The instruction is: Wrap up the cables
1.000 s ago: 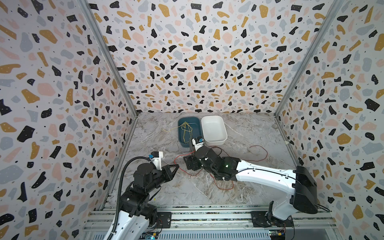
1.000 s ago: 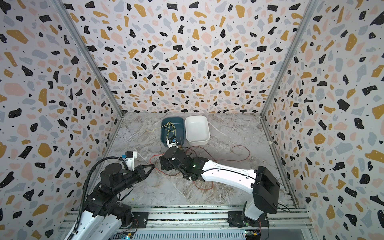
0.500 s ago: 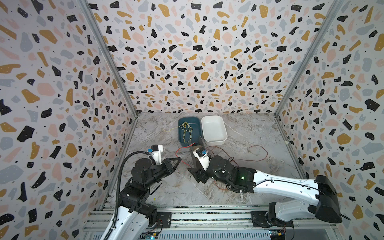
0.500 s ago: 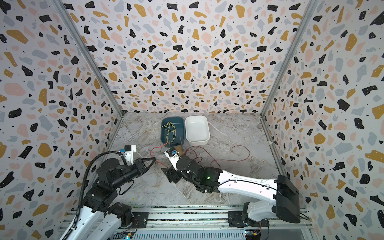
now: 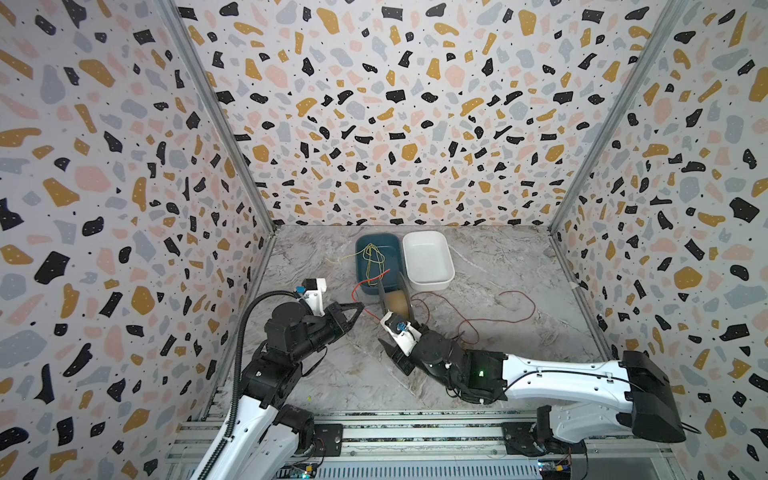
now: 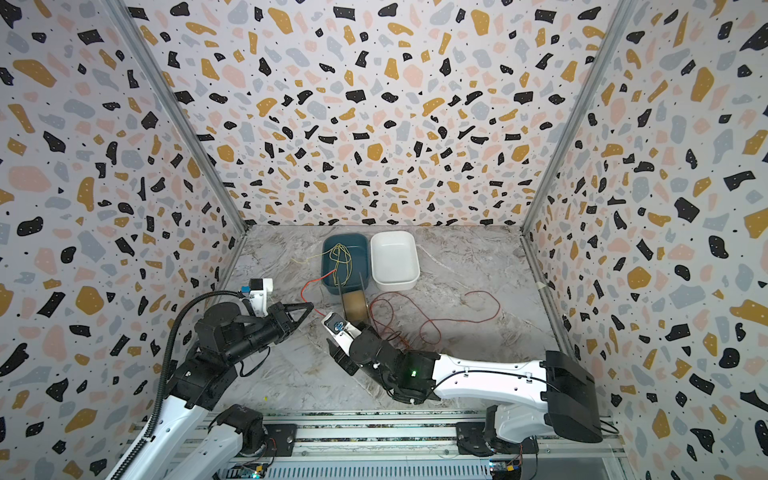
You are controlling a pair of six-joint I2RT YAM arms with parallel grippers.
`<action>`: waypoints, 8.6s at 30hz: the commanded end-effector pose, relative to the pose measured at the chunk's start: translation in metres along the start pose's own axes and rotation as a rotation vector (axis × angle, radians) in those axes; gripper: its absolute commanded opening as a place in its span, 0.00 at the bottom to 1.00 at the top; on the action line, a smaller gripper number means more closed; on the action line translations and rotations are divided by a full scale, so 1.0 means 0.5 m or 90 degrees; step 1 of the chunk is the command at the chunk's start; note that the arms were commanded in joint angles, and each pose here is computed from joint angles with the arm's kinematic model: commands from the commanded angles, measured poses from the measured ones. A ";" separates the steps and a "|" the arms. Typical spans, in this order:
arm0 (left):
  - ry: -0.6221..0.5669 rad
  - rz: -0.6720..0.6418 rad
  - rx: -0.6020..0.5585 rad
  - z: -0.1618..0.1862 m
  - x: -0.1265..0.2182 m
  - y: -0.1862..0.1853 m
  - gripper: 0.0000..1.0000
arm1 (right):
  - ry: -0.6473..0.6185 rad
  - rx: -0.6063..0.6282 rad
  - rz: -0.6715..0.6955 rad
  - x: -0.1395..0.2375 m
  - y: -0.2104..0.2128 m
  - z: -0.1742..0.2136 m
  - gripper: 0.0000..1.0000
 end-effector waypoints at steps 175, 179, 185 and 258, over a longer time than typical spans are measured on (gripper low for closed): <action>0.088 -0.342 -0.639 -0.052 -0.196 0.016 0.62 | -0.014 -0.227 -0.277 0.133 -0.230 0.036 0.00; 0.062 -0.326 -0.655 -0.065 -0.173 -0.015 0.71 | -0.013 -0.223 -0.330 0.132 -0.216 0.017 0.00; -0.023 -0.247 -0.696 -0.084 -0.126 -0.088 0.94 | -0.015 -0.217 -0.399 0.136 -0.203 -0.018 0.00; -0.017 -0.189 -0.679 -0.099 -0.187 -0.158 0.00 | -0.018 -0.234 -0.247 0.095 -0.321 -0.101 0.71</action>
Point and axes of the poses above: each gripper's point midway between its finger pads, its own x axis back along the fingers, its own y axis along the line the jaws close on, z = x × y, the point moved 3 cm from there along x, back along the fingers, and after that the axes turned 4 degrees about x, right-handed, at the moved point
